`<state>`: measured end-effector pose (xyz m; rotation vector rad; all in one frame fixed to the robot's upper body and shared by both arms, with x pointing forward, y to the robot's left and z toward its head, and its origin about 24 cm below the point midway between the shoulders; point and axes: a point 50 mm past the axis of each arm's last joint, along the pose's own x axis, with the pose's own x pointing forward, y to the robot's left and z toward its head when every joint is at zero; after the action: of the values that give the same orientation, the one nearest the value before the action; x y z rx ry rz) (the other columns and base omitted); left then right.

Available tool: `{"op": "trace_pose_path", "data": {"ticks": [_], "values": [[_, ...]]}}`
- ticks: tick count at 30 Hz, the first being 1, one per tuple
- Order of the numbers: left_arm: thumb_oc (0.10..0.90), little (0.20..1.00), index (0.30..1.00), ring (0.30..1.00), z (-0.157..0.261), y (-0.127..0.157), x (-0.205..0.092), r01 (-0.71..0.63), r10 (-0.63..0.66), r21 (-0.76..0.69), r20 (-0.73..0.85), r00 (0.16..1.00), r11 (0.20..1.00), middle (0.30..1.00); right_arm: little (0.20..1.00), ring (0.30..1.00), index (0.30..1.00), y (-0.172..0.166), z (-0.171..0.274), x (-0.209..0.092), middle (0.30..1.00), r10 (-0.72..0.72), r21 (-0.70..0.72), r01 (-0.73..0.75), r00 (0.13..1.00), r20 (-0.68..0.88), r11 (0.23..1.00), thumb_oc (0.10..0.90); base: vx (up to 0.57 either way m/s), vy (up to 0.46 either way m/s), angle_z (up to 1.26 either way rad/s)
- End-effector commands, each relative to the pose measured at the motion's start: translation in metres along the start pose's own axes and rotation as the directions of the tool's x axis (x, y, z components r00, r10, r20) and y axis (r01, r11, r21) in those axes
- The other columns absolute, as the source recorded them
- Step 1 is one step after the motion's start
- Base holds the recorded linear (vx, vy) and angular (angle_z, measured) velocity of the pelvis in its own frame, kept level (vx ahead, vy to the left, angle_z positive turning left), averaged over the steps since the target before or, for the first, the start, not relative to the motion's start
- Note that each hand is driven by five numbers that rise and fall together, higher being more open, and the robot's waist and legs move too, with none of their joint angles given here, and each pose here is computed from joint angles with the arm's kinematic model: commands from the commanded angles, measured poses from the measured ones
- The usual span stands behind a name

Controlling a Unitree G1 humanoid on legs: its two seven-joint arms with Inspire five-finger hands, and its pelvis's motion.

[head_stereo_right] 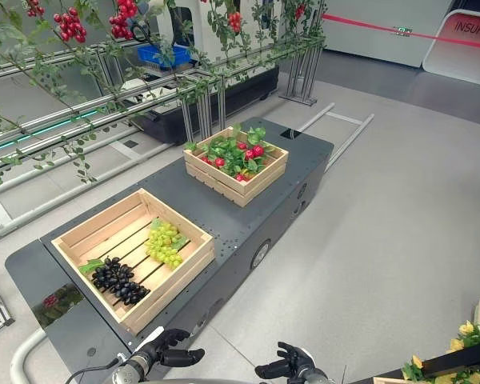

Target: Pick up the fruits from the basket on one side to the basket on the other side

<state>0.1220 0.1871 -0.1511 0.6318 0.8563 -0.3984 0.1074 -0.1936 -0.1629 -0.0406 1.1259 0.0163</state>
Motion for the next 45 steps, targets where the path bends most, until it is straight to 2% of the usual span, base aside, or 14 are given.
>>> {"op": "trace_pose_path", "data": {"ticks": [1, 4, 15, 18, 21, 24, 26, 28, 32, 33, 36, 37, 41, 45], "values": [[0.8, 0.9, 0.9, 0.9, 0.039, 0.004, 0.012, -0.016, 0.02, -0.03, 0.133, 0.991, 0.999, 0.9, 0.9, 0.9, 0.9, 0.001, 0.023, 0.004, 0.9, 0.014, -0.101, -0.009, 0.998, 0.054, 0.995, 0.8, 0.0, 0.0, 0.0], [0.8, 0.9, 0.9, 0.9, 0.034, -0.001, 0.013, 0.032, -0.032, -0.002, 0.082, 0.996, 0.999, 0.9, 0.9, 0.9, 0.9, 0.001, 0.022, 0.004, 0.9, 0.011, -0.103, -0.005, 0.999, 0.053, 0.995, 0.8, 0.04, -0.002, -0.01], [0.8, 0.9, 0.9, 0.9, 0.02, -0.002, 0.014, 0.014, -0.011, 0.055, -0.062, 0.998, 0.998, 0.9, 0.9, 0.9, 0.9, 0.005, 0.028, 0.005, 0.9, 0.019, -0.13, -0.01, 0.998, 0.062, 0.991, 0.8, 0.01, -0.001, 0.0], [0.8, 0.9, 0.9, 0.9, 0.027, -0.003, 0.014, 0.015, -0.015, 0.032, 0.003, 1.0, 0.999, 0.9, 0.9, 0.9, 0.9, 0.006, 0.029, 0.006, 0.9, 0.024, -0.143, -0.015, 0.998, 0.065, 0.99, 0.8, 0.03, -0.003, 0.01], [0.8, 0.9, 0.9, 0.9, 0.048, 0.005, 0.015, -0.06, 0.04, 0.104, 0.178, 0.983, 0.993, 0.9, 0.9, 0.9, 0.9, 0.004, 0.032, 0.006, 0.9, 0.027, -0.155, -0.017, 0.997, 0.067, 0.988, 0.8, 0.0, 0.0, 0.0], [0.8, 0.9, 0.9, 0.9, 0.064, 0.009, 0.013, -0.113, 0.06, 0.158, 0.305, 0.95, 0.981, 0.9, 0.9, 0.9, 0.9, 0.002, 0.034, 0.006, 0.9, 0.026, -0.151, -0.015, 0.998, 0.066, 0.988, 0.8, 0.0, 0.0, 0.0], [0.8, 0.9, 0.9, 0.9, 0.08, 0.018, 0.01, -0.194, 0.134, 0.101, 0.422, 0.897, 0.976, 0.9, 0.9, 0.9, 0.9, 0.0, 0.036, 0.006, 0.9, 0.018, -0.118, -0.009, 0.997, 0.076, 0.993, 0.8, 0.02, 0.009, 0.01], [0.8, 0.9, 0.9, 0.9, 0.11, 0.05, -0.001, -0.322, 0.31, -0.083, 0.571, 0.761, 0.943, 0.9, 0.9, 0.9, 0.9, -0.005, 0.042, 0.005, 0.9, 0.014, -0.067, -0.007, 0.995, 0.101, 0.998, 0.8, 0.04, 0.032, 0.02], [0.8, 0.9, 0.9, 0.9, 0.129, 0.082, -0.017, -0.412, 0.447, -0.215, 0.635, 0.63, 0.886, 0.9, 0.9, 0.9, 0.9, -0.011, 0.049, 0.003, 0.9, 0.008, -0.003, -0.008, 0.989, 0.148, 1.0, 0.8, 0.02, 0.047, 0.04], [0.8, 0.9, 0.9, 0.9, 0.134, 0.107, -0.031, -0.482, 0.523, -0.265, 0.654, 0.547, 0.835, 0.9, 0.9, 0.9, 0.9, -0.015, 0.057, 0.001, 0.9, 0.007, 0.026, -0.012, 0.981, 0.192, 1.0, 0.8, 0.02, 0.093, 0.07], [0.8, 0.9, 0.9, 0.9, 0.134, 0.138, -0.048, -0.624, 0.627, -0.293, 0.657, 0.419, 0.724, 0.9, 0.9, 0.9, 0.9, -0.02, 0.065, -0.002, 0.9, 0.006, 0.025, -0.013, 0.97, 0.245, 1.0, 0.8, 0.01, 0.131, 0.07], [0.8, 0.9, 0.9, 0.9, 0.135, 0.159, -0.056, -0.682, 0.672, -0.299, 0.638, 0.376, 0.667, 0.9, 0.9, 0.9, 0.9, -0.022, 0.069, -0.004, 0.9, 0.005, 0.025, -0.013, 0.964, 0.267, 1.0, 0.8, 0.04, 0.176, 0.05], [0.8, 0.9, 0.9, 0.9, 0.134, 0.217, -0.078, -0.814, 0.749, -0.255, 0.594, 0.294, 0.522, 0.9, 0.9, 0.9, 0.9, -0.027, 0.078, -0.006, 0.9, 0.007, 0.045, -0.022, 0.949, 0.314, 0.999, 0.8, 0.05, 0.183, 0.12], [0.8, 0.9, 0.9, 0.9, 0.139, 0.251, -0.091, -0.891, 0.748, -0.118, 0.597, 0.29, 0.439, 0.9, 0.9, 0.9, 0.9, -0.025, 0.08, -0.008, 0.9, 0.016, 0.046, -0.034, 0.94, 0.342, 0.998, 0.8, 0.09, 0.278, 0.14]]}}
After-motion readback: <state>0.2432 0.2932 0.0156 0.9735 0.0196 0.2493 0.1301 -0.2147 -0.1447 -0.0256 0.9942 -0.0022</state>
